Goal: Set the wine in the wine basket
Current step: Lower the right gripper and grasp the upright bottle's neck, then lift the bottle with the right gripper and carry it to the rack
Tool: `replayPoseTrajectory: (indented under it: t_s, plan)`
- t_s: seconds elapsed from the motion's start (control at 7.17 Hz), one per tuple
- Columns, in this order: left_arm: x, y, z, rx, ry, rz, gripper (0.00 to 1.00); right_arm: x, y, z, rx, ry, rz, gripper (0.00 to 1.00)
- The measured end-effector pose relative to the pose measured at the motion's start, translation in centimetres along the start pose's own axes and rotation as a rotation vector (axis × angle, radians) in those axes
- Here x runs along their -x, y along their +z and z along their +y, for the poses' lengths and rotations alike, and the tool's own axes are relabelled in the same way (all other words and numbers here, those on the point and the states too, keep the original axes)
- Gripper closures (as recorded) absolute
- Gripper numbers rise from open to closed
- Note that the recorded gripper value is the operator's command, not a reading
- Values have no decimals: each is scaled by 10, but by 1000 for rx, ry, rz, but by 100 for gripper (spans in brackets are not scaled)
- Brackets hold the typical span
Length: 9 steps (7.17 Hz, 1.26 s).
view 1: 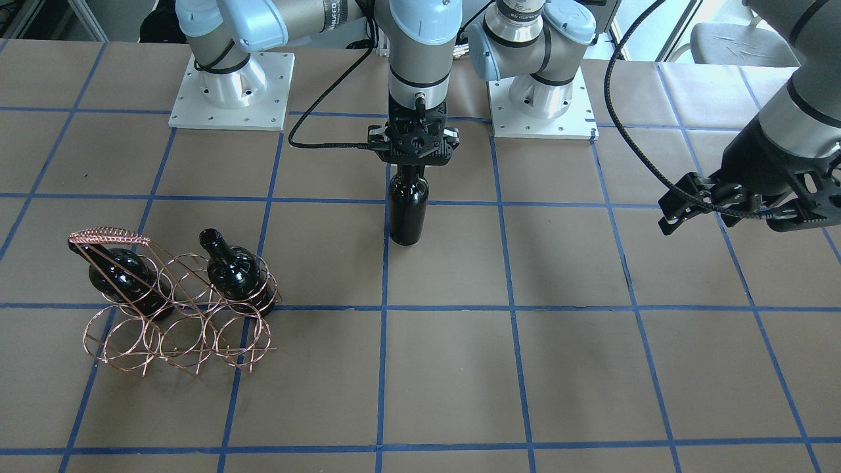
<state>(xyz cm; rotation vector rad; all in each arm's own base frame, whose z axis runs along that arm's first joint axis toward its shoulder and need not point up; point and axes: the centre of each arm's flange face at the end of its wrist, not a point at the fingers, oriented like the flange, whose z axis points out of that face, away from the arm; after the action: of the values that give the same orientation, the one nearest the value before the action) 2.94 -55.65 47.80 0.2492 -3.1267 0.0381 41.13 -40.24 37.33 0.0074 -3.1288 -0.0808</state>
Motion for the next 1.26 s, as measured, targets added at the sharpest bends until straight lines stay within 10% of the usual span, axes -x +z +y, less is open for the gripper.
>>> replayPoseTrajectory:
  t_s: [0.56,1.26]
  plan:
    - [0,1,0,1,5,0,0,-7,-20,-5,-31,4,-18,97]
    - [-5,0,1,0,8,6,0,-159,-128,3,-44,-37,24,100]
